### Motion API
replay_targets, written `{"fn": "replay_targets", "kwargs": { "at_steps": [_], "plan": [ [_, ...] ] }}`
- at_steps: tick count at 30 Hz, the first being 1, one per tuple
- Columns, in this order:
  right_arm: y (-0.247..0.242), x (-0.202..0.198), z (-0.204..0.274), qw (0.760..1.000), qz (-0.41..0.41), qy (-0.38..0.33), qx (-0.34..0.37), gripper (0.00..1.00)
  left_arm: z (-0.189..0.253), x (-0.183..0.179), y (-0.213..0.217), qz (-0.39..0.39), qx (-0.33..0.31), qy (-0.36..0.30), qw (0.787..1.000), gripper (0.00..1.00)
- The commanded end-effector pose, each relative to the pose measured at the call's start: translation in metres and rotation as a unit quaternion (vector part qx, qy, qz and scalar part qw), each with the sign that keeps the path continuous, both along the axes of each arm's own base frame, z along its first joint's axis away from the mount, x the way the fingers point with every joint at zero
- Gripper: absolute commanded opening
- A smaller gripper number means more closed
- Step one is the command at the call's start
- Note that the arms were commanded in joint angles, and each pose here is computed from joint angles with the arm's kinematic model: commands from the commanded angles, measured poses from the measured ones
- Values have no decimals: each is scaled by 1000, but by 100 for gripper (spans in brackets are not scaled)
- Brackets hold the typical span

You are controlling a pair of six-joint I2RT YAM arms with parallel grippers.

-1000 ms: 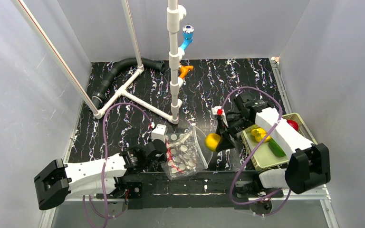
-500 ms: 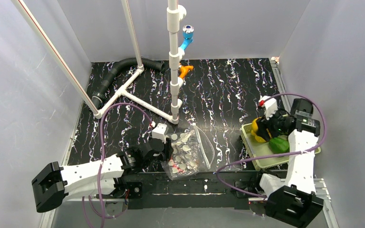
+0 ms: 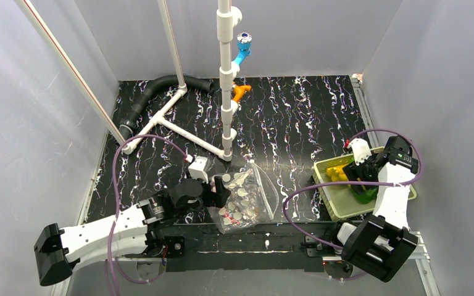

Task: Open the zip-top bag and remove the fake food
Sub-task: Place the fake fruit in the bin, then pick up the fake vegetable from the zipper food storage bag.

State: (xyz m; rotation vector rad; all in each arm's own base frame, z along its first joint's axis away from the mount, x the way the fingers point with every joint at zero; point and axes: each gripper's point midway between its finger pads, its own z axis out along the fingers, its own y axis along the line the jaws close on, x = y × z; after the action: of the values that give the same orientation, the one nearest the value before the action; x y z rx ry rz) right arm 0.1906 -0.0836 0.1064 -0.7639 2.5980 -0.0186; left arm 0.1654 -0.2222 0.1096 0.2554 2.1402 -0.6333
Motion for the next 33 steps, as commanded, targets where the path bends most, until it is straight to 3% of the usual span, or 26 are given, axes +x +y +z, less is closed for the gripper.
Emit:
{"fn": "replay_targets", "kwargs": {
  "at_steps": [1,3,12,21,23,26,28,33],
  "plan": [
    [-5,-6,-3,1000,12,8,-18,94,17,-1,6,13,-32,-4,999,78],
    [-2,-4,4,1000,17,-7,-15,98,20,-4,8,14,-43,-3,999,81],
    [26,9,58,995,38,-87,36,98,24,-13,13,11,-76,3,997,98],
    [82,17,90,968,121,-147,162,98,22,-14,20,24,-86,4,996,98],
    [101,13,94,954,160,-159,199,98,20,-15,21,26,-86,7,996,98],
    [147,2,110,908,222,-189,300,98,17,-14,21,32,-90,10,995,98],
    [178,-9,103,887,267,-149,347,98,15,-13,23,40,-94,12,995,98],
    [241,-12,66,869,349,-97,337,96,5,-14,31,65,-98,25,993,96]
  ]
}}
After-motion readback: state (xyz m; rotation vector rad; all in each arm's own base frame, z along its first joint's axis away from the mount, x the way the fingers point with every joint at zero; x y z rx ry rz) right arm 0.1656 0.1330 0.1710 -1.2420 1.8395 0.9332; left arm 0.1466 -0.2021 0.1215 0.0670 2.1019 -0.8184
